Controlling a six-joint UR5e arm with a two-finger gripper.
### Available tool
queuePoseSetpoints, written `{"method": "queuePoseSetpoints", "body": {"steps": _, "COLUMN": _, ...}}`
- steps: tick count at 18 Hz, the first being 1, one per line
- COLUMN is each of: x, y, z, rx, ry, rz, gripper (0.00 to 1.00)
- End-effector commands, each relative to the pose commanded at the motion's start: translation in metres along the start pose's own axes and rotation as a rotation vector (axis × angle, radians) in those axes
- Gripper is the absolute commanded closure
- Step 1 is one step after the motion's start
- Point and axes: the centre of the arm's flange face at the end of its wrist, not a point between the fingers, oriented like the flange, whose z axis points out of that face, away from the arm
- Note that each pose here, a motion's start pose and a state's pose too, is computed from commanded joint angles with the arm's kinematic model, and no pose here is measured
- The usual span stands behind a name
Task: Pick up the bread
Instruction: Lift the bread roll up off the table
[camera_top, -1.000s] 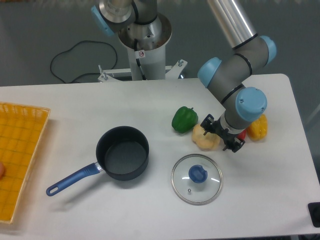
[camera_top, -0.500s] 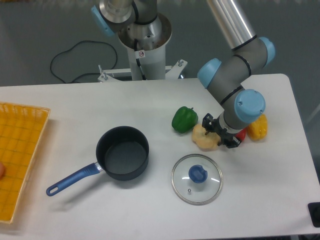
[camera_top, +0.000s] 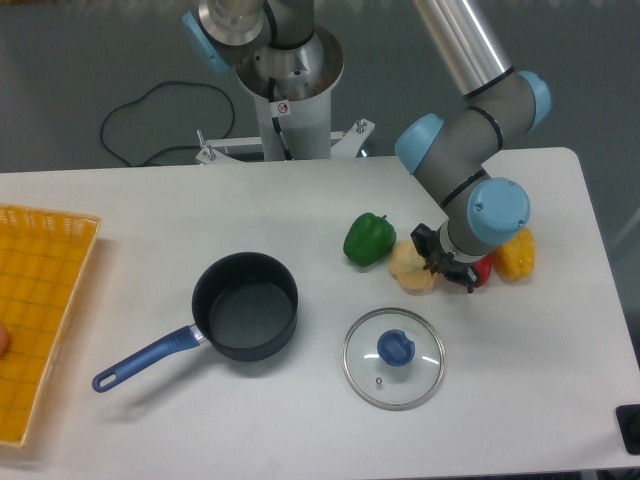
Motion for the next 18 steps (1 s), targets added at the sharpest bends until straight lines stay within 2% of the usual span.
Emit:
{"method": "queuePoseSetpoints", "body": {"steps": 4, "x": 0.001, "y": 0.002, "z": -0.026, "rx": 0.002, "ry": -0.012, "rz": -0.002, "gripper": 1.0}}
{"method": "queuePoseSetpoints", "body": {"steps": 9, "x": -0.003, "y": 0.0, "z": -0.08, "rx": 0.05, "ry": -0.107, "rz": -0.002, "gripper": 1.0}}
{"method": "queuePoseSetpoints", "body": {"steps": 13, "x": -0.005, "y": 0.0, "z": -0.108, "rx": 0.064, "ry": -0.168, "rz": -0.002, "gripper": 1.0}}
{"method": "queuePoseSetpoints", "body": {"steps": 18, "x": -0.004, "y": 0.003, "z": -0.117, "rx": 0.06, "ry": -0.187, "rz": 0.028, "gripper": 1.0}}
